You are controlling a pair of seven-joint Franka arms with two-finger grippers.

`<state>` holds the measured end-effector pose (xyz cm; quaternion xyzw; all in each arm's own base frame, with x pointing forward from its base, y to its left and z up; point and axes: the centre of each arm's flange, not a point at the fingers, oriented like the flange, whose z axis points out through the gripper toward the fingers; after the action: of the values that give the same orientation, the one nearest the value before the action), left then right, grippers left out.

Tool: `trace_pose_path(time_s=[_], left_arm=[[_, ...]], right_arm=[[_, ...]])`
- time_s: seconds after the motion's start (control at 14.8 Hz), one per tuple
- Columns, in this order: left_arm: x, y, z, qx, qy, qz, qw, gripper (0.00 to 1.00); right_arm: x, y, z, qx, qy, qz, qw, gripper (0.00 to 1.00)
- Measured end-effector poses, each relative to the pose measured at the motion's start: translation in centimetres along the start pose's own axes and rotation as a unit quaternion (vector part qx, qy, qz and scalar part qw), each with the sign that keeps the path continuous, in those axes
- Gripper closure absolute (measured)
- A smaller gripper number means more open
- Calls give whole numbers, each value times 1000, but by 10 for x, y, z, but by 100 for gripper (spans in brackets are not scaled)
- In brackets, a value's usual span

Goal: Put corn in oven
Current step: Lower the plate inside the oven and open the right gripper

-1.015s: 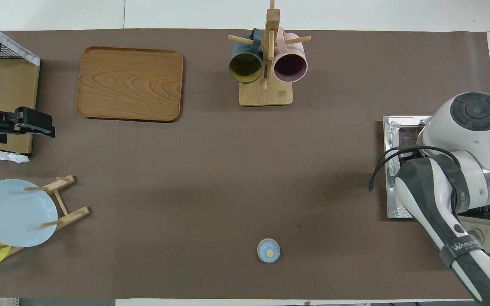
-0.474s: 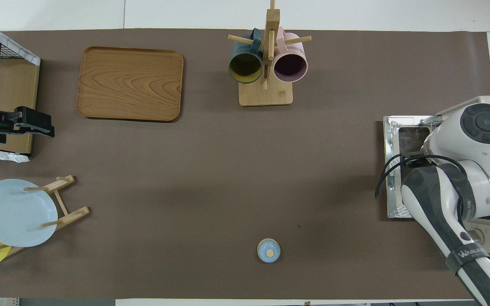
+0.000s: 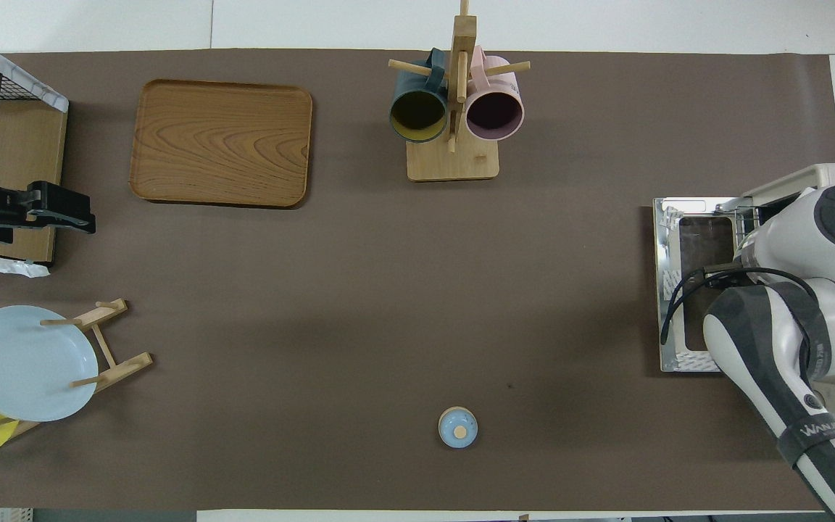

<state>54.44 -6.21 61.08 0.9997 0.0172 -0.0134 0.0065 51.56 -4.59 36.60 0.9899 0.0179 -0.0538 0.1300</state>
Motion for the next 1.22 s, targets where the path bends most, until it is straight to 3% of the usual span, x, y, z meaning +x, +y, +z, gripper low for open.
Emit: trace_pose_path(time_s=[0.34,0.61,0.81,1.22], left_arm=[[1,0,-1,-1,5,0,1000,0],[4,1,-3,-3,18,1,1000,0],[4,1,-4,-3,20,1,1000,0],[4,1,-4,-3,20,1,1000,0]], right_arm=[[-1,-1,2,0,-2,-7,1000,96],[-2,8,4,1,-1,-9,1000,61],[5,9,-8,-1,13,-10,1000,59],[11,2,-26,-5,16,-23,1000,37]])
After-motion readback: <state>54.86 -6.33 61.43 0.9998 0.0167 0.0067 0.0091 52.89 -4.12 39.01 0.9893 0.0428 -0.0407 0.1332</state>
